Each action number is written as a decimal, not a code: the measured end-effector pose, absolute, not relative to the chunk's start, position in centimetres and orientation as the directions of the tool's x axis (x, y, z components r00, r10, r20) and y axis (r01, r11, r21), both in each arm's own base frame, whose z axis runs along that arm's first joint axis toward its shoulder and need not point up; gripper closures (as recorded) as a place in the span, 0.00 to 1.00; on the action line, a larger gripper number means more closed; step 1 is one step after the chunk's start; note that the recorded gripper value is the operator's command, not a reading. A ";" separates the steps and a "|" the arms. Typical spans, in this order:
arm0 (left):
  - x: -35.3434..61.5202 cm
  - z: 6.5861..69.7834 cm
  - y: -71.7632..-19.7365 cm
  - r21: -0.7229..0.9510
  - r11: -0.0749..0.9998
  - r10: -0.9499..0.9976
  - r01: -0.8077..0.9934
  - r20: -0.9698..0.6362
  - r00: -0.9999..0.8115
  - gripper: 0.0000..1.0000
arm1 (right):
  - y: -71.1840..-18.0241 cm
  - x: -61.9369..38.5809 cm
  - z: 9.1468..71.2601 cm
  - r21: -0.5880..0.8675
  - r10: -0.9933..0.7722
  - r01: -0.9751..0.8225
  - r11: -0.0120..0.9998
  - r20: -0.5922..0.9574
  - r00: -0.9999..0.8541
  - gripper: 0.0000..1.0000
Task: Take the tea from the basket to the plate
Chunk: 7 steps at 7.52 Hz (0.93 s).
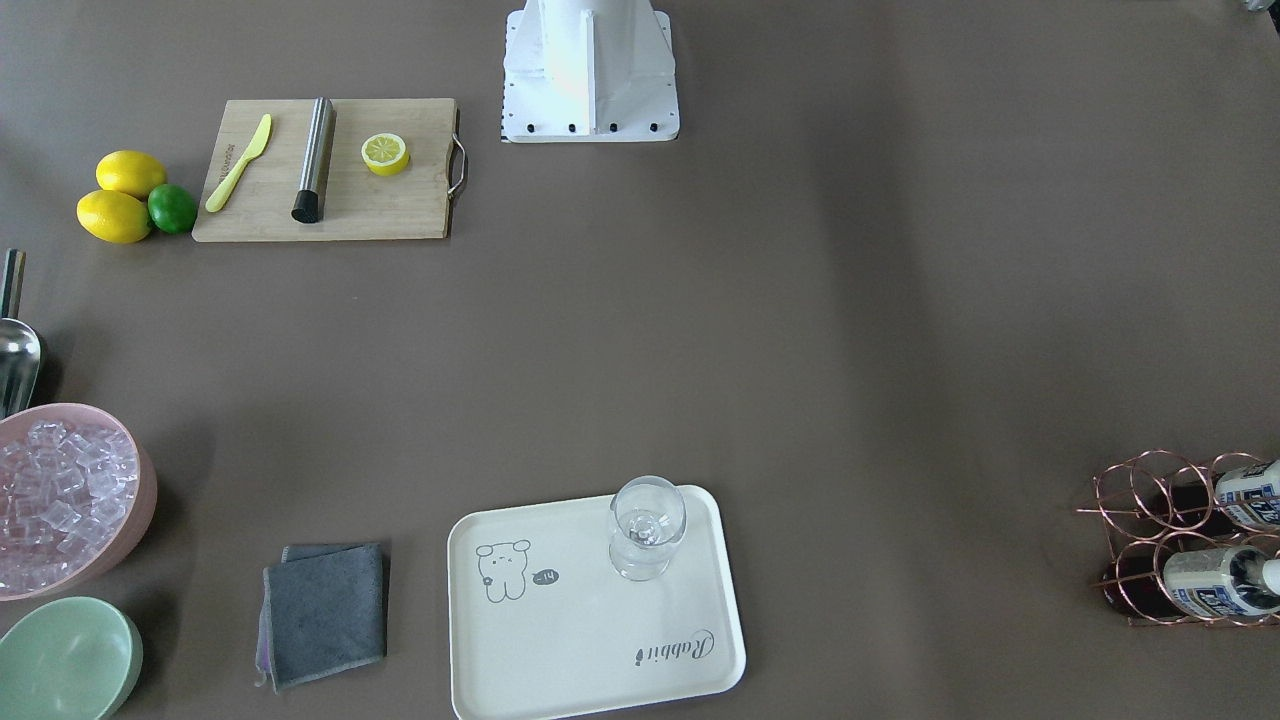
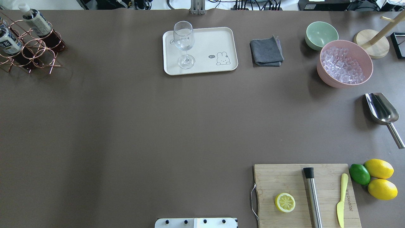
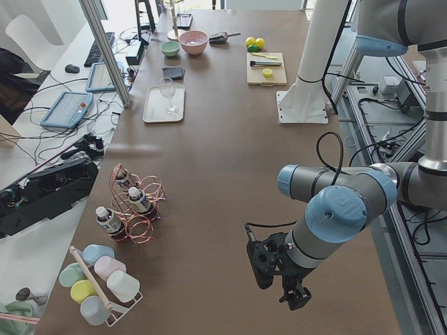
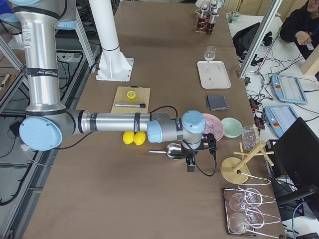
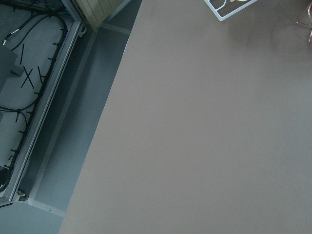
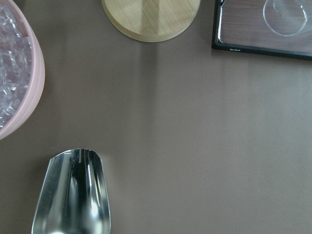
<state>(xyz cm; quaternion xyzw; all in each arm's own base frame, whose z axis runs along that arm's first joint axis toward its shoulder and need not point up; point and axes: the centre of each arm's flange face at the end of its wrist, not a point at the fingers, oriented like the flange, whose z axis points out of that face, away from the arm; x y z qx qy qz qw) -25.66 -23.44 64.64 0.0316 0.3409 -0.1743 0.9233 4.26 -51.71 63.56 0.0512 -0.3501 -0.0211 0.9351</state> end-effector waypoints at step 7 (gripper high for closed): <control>-20.1 58.8 -44.9 -0.145 0.942 -0.312 0.304 -0.713 0.628 0.02 | -51.7 4.1 63.0 0.070 -0.009 -0.051 0.996 0.671 0.741 0.00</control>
